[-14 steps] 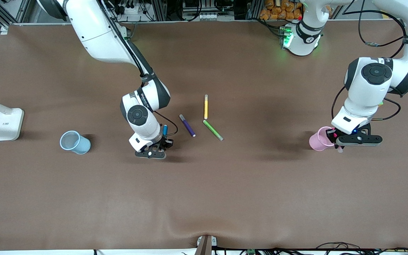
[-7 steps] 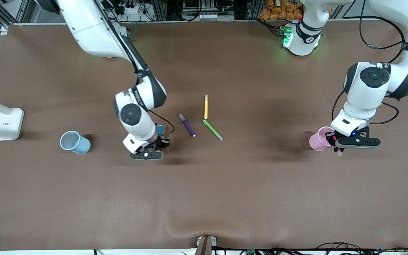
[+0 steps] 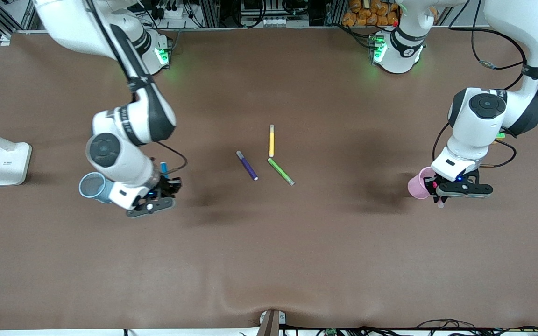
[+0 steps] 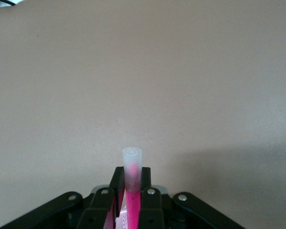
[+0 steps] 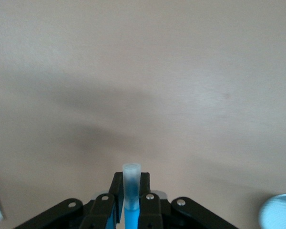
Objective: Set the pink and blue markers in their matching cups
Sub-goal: 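Lower the pink marker into the pink cup while the right gripper carries the blue marker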
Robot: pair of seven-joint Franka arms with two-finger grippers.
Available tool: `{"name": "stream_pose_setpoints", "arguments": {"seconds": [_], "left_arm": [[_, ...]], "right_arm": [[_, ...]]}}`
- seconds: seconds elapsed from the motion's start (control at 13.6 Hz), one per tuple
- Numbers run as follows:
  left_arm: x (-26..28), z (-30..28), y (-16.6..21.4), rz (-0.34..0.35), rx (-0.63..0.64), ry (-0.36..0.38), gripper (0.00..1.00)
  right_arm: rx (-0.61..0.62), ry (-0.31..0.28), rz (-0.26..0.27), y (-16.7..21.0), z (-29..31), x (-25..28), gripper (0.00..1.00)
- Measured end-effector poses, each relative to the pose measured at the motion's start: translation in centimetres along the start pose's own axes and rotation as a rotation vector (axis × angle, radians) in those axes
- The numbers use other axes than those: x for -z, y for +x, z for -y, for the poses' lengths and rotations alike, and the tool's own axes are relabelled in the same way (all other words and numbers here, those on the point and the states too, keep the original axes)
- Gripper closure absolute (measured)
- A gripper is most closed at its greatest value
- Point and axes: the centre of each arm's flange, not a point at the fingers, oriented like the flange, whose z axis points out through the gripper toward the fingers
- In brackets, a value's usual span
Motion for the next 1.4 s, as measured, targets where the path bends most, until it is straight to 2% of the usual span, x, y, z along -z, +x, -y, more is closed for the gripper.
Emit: {"name": "stream_pose_setpoints", "arguments": {"seconds": [0.15,0.37,0.59,0.74,0.96,1.03,1.4], "left_arm": [[-0.4,0.3,-0.7,-0.004,0.008,-0.006,0.82],[-0.6,0.4,-1.1,-0.002,0.012,-0.009,0.82],[-0.6,0.4,-1.1,-0.005,0.011,-0.01,0.57],[-0.5,0.3,-1.0,-0.011,0.006,-0.012,0.34],[-0.2,0.3,-0.6,-0.023,0.005,-0.012,0.05],[0.0,0.4,-0.3,-0.03,0.005,-0.011,0.0],[1.3,0.9,1.6,-0.048,-0.003,0.007,0.0]], "right_arm": [[0.081,0.014,0.001,-0.5,-2.6,1.4,0.83],[0.21,0.087,-0.016,-1.5,-7.3,2.9,0.83],[0.355,0.169,-0.068,-3.1,-13.1,3.7,0.83],[0.44,0.246,-0.125,-4.4,-16.5,3.9,0.83],[0.549,0.376,-0.227,-6.5,-20.5,4.1,0.83],[0.582,0.398,-0.252,-7.0,-21.4,4.4,0.83],[0.728,0.489,-0.4,-8.6,-24.1,5.5,0.83]]}}
